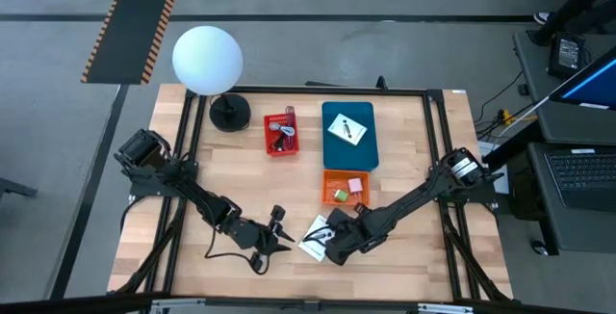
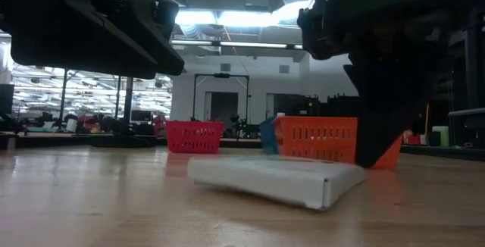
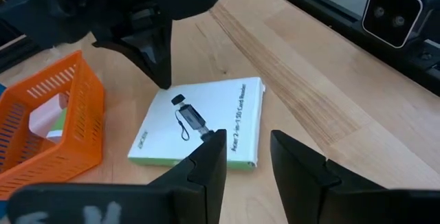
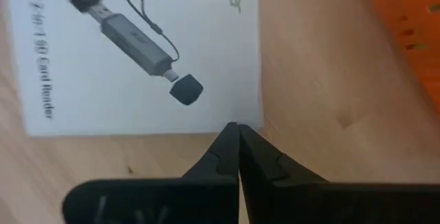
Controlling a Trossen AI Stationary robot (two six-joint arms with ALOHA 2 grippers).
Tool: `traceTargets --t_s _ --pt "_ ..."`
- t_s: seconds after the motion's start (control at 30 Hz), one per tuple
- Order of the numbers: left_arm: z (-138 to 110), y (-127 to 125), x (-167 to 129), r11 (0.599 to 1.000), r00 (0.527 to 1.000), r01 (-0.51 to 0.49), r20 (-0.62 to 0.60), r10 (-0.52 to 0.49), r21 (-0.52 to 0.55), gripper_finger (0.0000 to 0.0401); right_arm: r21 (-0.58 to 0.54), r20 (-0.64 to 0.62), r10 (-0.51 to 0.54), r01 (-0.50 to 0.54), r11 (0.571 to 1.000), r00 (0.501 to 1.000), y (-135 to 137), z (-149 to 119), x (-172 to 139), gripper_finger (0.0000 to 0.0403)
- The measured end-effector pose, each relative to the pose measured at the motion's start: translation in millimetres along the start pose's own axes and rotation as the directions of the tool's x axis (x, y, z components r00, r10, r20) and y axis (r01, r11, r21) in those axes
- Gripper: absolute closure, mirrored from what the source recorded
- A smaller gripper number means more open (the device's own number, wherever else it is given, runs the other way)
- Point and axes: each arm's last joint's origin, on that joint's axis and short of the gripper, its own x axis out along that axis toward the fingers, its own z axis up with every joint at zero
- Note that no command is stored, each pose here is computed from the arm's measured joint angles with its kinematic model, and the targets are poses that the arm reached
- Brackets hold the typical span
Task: Pick and place items into bin
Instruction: Put the white card reader box into the blue bin
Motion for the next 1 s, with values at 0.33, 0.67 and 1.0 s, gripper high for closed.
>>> traceTargets --t_s 0.33,0.67,1.0 --pt "0.1 0.0 -0.1 1.0 1.0 0.0 0.0 0.0 0.001 0.0291 0.024 -0.001 -0.004 0.004 1.0 1.0 0.2 0.3 2.8 0.0403" --pt "-11.7 -9.4 -1.6 0.994 0.994 -0.023 -0.107 0.035 0.104 0.0261 0.031 -0.002 -0.004 0.004 1.0 1.0 0.2 0.2 3.2 0.0403" --pt "-16.0 -18.2 23.8 0.948 0.979 -0.08 -0.154 0.132 0.308 0.0225 0.051 -0.004 -0.004 0.004 0.999 1.0 0.2 0.2 3.2 0.0403"
